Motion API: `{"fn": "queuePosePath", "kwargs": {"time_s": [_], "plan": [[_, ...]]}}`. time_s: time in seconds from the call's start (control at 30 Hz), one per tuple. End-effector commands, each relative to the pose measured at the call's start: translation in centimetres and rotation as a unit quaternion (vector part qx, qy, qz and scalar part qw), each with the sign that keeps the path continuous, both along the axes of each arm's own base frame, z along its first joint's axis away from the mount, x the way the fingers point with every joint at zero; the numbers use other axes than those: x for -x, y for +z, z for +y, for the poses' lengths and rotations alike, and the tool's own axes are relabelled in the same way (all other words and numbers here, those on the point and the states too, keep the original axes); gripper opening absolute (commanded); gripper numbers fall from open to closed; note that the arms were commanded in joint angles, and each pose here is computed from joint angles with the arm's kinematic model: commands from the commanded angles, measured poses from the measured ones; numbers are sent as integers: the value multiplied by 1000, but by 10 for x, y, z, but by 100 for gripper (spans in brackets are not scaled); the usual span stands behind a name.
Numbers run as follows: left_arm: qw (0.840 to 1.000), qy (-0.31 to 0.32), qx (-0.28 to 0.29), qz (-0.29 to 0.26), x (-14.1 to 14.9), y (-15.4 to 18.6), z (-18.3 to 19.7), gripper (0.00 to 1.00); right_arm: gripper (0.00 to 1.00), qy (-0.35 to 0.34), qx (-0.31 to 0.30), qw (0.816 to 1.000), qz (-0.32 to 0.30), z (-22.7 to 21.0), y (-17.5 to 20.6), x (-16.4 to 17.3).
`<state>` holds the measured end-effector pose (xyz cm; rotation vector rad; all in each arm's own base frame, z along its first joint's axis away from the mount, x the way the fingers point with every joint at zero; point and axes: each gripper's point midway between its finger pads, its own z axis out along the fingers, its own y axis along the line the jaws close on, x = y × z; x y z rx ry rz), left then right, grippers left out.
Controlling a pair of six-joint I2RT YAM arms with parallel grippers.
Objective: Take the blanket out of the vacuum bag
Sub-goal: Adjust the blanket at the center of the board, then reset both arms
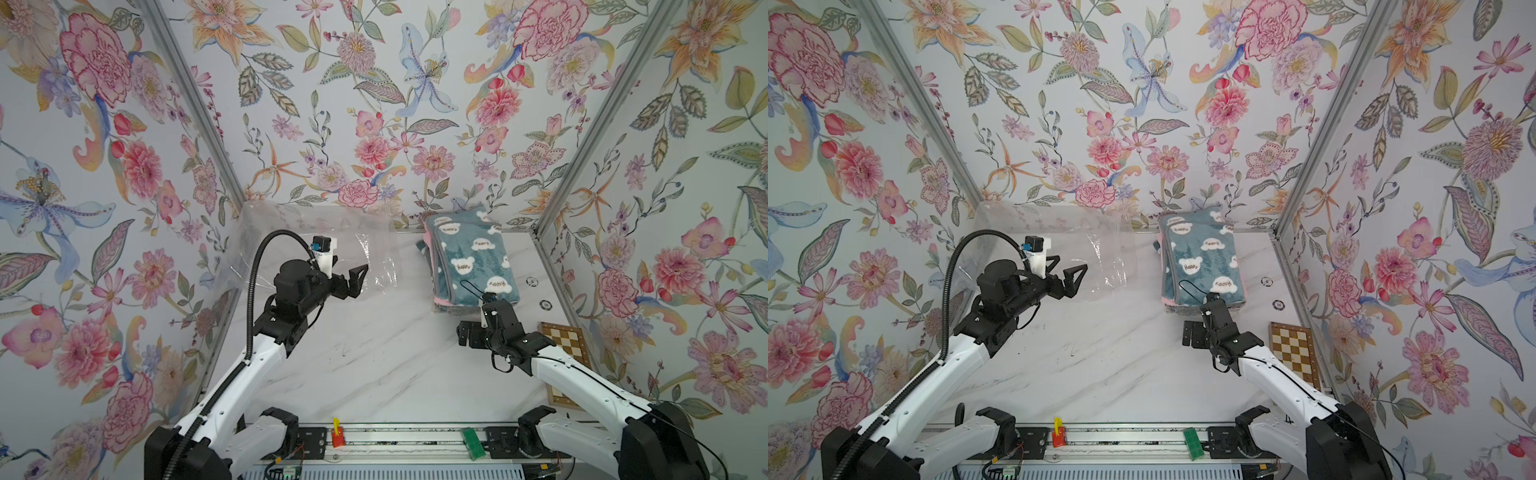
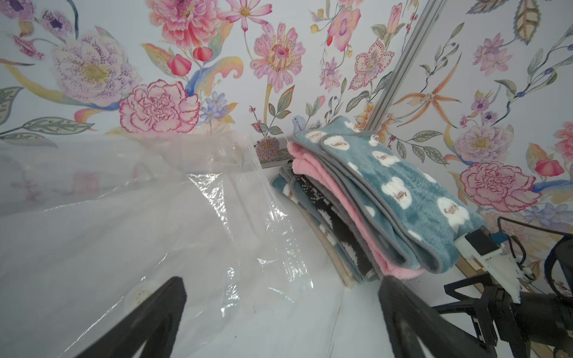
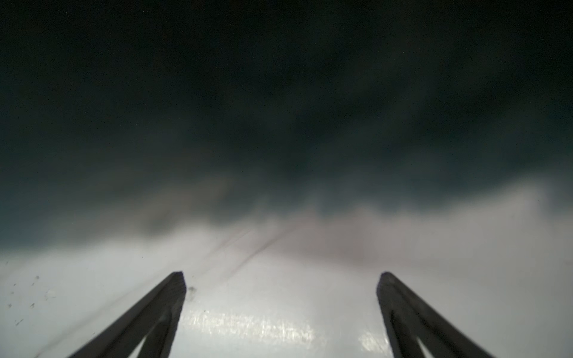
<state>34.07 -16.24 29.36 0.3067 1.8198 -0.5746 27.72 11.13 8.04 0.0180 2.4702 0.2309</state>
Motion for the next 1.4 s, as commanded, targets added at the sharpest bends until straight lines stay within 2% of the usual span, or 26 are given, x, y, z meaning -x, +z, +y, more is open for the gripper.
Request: {"fn": "queuePosePath", "kwargs": {"time_s": [0.0, 0.1, 0.37, 0.67, 0.83, 1.03, 1.13, 1.2, 1.3, 1.37], "plan": [[999, 25, -24, 24, 7, -19, 11, 100, 99, -15, 10, 998, -64, 1, 13, -28], [999, 28, -29, 31, 5, -25, 12, 99, 99, -9, 17, 996, -90, 1, 17, -45], [998, 28, -35, 33, 5, -34, 13, 99, 99, -27, 5, 995, -101, -20, 15, -82], [997, 38, -62, 27, -6, -36, 15, 99, 99, -10, 0, 993, -118, -14, 38, -116], [990, 109, -90, 25, -15, -38, 42, 99, 99, -10, -2, 993, -115, -17, 48, -96], [980, 174, -93, 33, -5, -53, 69, 99, 99, -34, -18, 994, -101, -34, 48, -43], [971, 220, -87, 24, 0, -61, 86, 99, 99, -37, -37, 995, -89, -37, 42, -18], [960, 266, -88, 10, 3, -67, 104, 99, 99, -38, -44, 995, -81, -38, 37, -6], [935, 342, -95, -22, 8, -75, 133, 99, 99, -56, -63, 993, -80, -46, 31, -1], [909, 399, -117, -39, 12, -86, 155, 99, 99, -76, -65, 989, -110, -62, 36, -7]]}}
